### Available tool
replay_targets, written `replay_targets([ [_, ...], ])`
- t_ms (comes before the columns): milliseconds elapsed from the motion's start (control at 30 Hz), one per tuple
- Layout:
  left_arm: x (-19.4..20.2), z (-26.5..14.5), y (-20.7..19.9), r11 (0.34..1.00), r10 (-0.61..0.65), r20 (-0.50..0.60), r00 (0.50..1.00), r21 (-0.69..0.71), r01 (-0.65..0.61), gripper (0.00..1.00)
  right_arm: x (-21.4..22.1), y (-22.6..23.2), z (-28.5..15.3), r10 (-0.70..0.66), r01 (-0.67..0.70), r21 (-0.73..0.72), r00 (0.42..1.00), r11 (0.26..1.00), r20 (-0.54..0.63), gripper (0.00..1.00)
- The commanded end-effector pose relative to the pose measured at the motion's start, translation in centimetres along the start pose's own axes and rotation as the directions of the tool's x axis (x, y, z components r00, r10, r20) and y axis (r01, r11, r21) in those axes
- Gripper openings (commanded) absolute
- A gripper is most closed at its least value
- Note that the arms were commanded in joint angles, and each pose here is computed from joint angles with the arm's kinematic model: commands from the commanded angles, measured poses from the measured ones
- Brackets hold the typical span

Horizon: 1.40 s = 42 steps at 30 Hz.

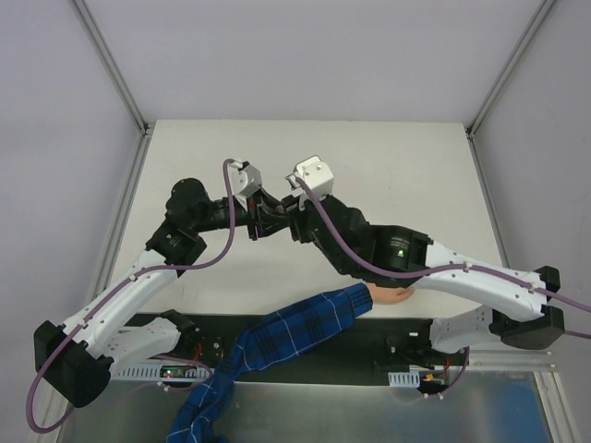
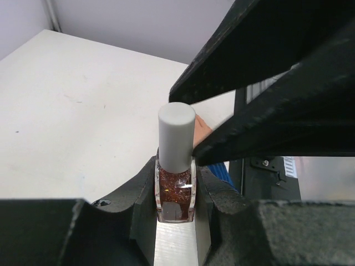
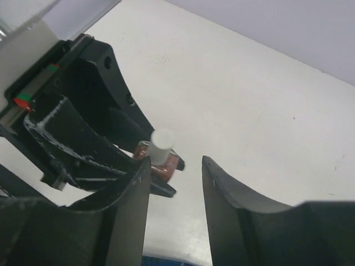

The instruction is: Paint the nails

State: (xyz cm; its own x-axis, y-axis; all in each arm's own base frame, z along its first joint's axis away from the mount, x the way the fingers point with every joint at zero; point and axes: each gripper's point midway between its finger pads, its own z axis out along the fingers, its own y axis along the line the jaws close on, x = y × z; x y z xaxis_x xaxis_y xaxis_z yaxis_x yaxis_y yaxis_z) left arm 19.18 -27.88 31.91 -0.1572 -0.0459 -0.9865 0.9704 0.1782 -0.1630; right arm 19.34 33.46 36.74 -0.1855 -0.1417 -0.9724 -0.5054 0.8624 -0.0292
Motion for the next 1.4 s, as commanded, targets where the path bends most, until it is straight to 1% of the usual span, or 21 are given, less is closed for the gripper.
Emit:
replay_targets([
  [0, -2.5, 0.0, -1.1, 0.995, 0.068, 0.049, 0.996, 0.072, -0.071, 0.00, -2.1, -2.2, -2.8, -0.059, 0.062, -0.162, 0.998, 0.985, 0.020, 0.47],
  [33, -2.6, 0.0, -1.7, 0.991, 0.067, 0.048, 0.997, 0.111, -0.072, 0.00, -2.6, -2.6, -3.8, -0.045, 0.053, -0.223, 0.998, 0.973, 0.037, 0.54],
  [67, -2.7, 0.0, -2.2, 0.987, 0.070, 0.047, 0.996, 0.145, -0.076, 0.00, -2.4, -1.7, -4.1, -0.040, 0.046, -0.349, 0.999, 0.936, 0.026, 0.57],
  [133, -2.6, -0.1, -3.8, 0.965, 0.061, 0.038, 0.997, 0.254, -0.069, 0.00, -2.6, -1.5, -5.4, -0.036, 0.048, -0.471, 0.999, 0.881, 0.034, 0.66],
  [167, -2.7, -0.1, -4.3, 0.955, 0.060, 0.038, 0.997, 0.288, -0.069, 0.00, -2.6, -0.9, -5.9, -0.035, 0.045, -0.561, 0.999, 0.827, 0.029, 0.68],
  [267, -2.6, -0.3, -5.5, 0.927, 0.038, 0.027, 0.999, 0.371, -0.046, 0.00, -2.8, -0.3, -7.1, -0.046, 0.063, -0.683, 0.998, 0.728, 0.044, 0.73],
  [467, -2.4, -0.5, -6.5, 0.897, 0.010, 0.001, 1.000, 0.442, -0.009, 0.00, -4.0, 1.0, -6.5, -0.008, 0.027, -0.783, 1.000, 0.622, 0.028, 0.74],
  [700, -2.3, -0.6, -7.0, 0.886, 0.010, -0.002, 1.000, 0.463, -0.008, 0.00, -4.2, 2.1, -4.8, -0.001, -0.009, -0.807, 1.000, 0.591, -0.011, 0.69],
  [800, -2.4, -0.6, -7.0, 0.889, 0.013, 0.003, 1.000, 0.458, -0.012, 0.00, -3.7, 2.4, -4.2, -0.002, -0.026, -0.807, 0.999, 0.590, -0.033, 0.59],
  [833, -2.6, -0.6, -7.0, 0.892, 0.013, 0.007, 1.000, 0.452, -0.015, 0.00, -3.4, 2.4, -4.1, -0.003, -0.031, -0.806, 0.999, 0.592, -0.040, 0.48],
  [900, -2.6, -0.5, -6.7, 0.900, 0.016, 0.017, 1.000, 0.436, -0.022, 0.00, -3.1, 2.4, -4.1, 0.001, -0.043, -0.805, 0.999, 0.592, -0.052, 0.38],
  [933, -2.7, -0.4, -6.5, 0.907, 0.016, 0.025, 1.000, 0.421, -0.024, 0.00, -2.9, 2.3, -4.0, 0.004, -0.047, -0.802, 0.998, 0.596, -0.056, 0.27],
  [1000, -2.8, -0.2, -5.9, 0.922, 0.021, 0.035, 0.999, 0.385, -0.033, 0.00, -2.0, 2.1, -3.7, 0.008, -0.064, -0.783, 0.997, 0.618, -0.075, 0.15],
  [1033, -3.0, 0.1, -5.2, 0.941, 0.016, 0.047, 0.999, 0.338, -0.031, 0.00, -1.8, 2.0, -3.4, 0.018, -0.072, -0.769, 0.997, 0.636, -0.079, 0.00],
  [1100, -2.7, 0.3, -4.0, 0.963, 0.025, 0.049, 0.998, 0.266, -0.037, 0.00, -0.6, 0.0, -1.0, 0.022, -0.063, -0.588, 0.997, 0.806, -0.077, 0.00],
  [1133, -2.7, 0.4, -3.3, 0.974, 0.028, 0.054, 0.998, 0.224, -0.039, 0.00, -0.2, -1.5, 0.0, 0.015, -0.043, -0.431, 0.998, 0.902, -0.068, 0.00],
  [1167, -2.4, 0.6, -1.6, 0.992, 0.010, 0.053, 0.999, 0.126, -0.016, 0.00, -0.5, -5.5, 0.4, 0.007, -0.007, -0.018, 1.000, 1.000, 0.003, 0.00],
  [1200, -2.6, 0.5, -0.6, 0.998, 0.030, 0.068, 0.997, 0.060, -0.035, 0.00, 0.1, -6.4, 0.2, -0.004, 0.002, 0.136, 1.000, 0.991, 0.014, 0.00],
  [1233, -2.5, 0.4, 0.1, 0.999, 0.035, 0.074, 0.997, 0.015, -0.037, 0.00, 0.0, -5.4, -1.0, 0.009, -0.019, 0.205, 0.999, 0.979, 0.049, 0.00],
  [1267, -2.3, 0.3, 1.2, 0.998, 0.035, 0.078, 0.996, -0.047, -0.032, 0.00, -0.3, -7.4, -1.8, 0.007, -0.039, 0.362, 0.996, 0.932, 0.090, 0.00],
  [1367, -1.8, 0.0, 2.1, 0.995, 0.049, 0.069, 0.996, -0.084, -0.043, 0.00, 0.3, -5.5, -1.2, 0.074, -0.101, 0.317, 0.993, 0.943, 0.096, 0.00],
])
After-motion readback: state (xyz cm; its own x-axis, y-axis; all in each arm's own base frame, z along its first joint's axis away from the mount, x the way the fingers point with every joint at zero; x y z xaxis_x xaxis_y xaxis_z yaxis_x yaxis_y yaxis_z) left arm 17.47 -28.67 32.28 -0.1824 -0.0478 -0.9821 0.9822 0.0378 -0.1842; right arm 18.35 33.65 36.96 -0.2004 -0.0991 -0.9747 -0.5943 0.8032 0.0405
